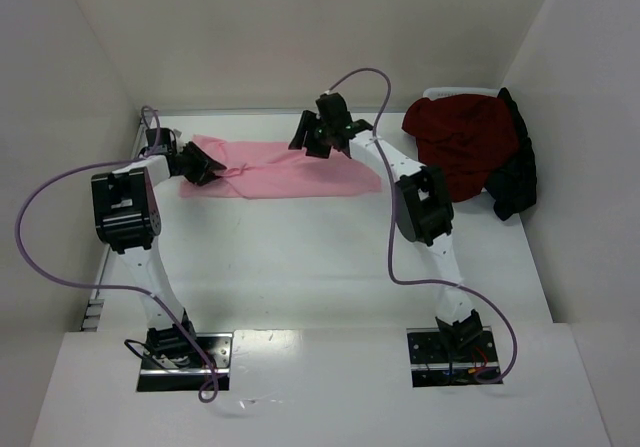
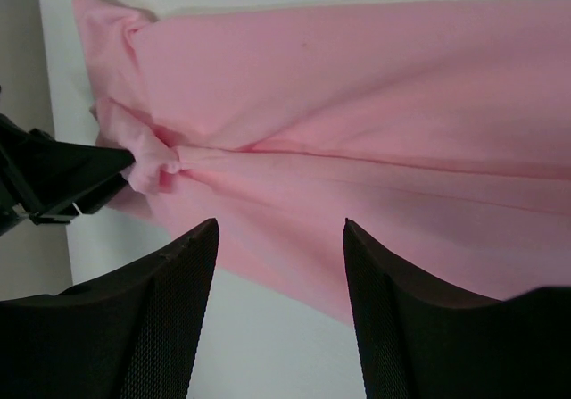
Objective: Fold and stack the t-shirts
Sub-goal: Fold the other side of the tshirt into a rectangle
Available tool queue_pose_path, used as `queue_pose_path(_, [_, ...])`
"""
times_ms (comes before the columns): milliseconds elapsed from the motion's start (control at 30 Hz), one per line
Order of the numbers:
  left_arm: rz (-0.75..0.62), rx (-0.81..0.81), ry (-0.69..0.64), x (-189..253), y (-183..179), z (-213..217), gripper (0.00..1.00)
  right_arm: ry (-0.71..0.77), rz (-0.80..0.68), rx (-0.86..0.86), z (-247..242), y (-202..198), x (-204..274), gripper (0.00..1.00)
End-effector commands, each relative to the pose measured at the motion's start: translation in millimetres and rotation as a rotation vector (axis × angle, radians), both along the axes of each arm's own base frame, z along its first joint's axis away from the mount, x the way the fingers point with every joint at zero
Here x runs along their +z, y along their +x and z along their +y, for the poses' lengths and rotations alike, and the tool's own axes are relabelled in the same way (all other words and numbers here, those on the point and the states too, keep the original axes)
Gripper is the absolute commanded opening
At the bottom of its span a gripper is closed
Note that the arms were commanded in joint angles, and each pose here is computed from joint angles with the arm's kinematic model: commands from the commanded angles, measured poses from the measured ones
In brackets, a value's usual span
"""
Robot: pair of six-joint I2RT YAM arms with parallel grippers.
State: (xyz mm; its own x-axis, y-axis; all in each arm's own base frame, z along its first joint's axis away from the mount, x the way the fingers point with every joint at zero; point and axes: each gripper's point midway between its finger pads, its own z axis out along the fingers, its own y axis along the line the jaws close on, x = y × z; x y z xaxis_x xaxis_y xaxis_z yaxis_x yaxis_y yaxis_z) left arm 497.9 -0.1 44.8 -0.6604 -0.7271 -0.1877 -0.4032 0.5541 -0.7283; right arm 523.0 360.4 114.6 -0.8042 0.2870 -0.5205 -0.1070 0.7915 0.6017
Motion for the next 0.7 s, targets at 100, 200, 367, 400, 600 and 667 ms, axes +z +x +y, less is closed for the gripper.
queue_pose_path(100, [-0.132,0.004,-0.072,32,40,-5,0.32,0.003,-0.091,-0.057,-22,-4,42,0.64])
queue_pose_path(200, [-0.153,0.004,-0.091,45,50,-9,0.30,0.001,-0.085,-0.080,-31,-4,39,0.64])
queue_pose_path(367, [-0.210,0.026,-0.119,61,81,-9,0.50,0.002,-0.072,-0.105,-44,-3,35,0.64])
queue_pose_path(400, [-0.204,0.016,-0.122,55,84,-15,0.58,-0.003,-0.064,-0.105,-45,-4,31,0.64])
queue_pose_path(600, [-0.242,0.059,-0.078,69,98,-5,0.89,-0.009,-0.080,-0.127,-60,-4,35,0.64])
queue_pose_path(667, [-0.243,0.057,-0.054,81,94,-3,0.95,-0.038,-0.097,-0.150,-79,0,37,0.67])
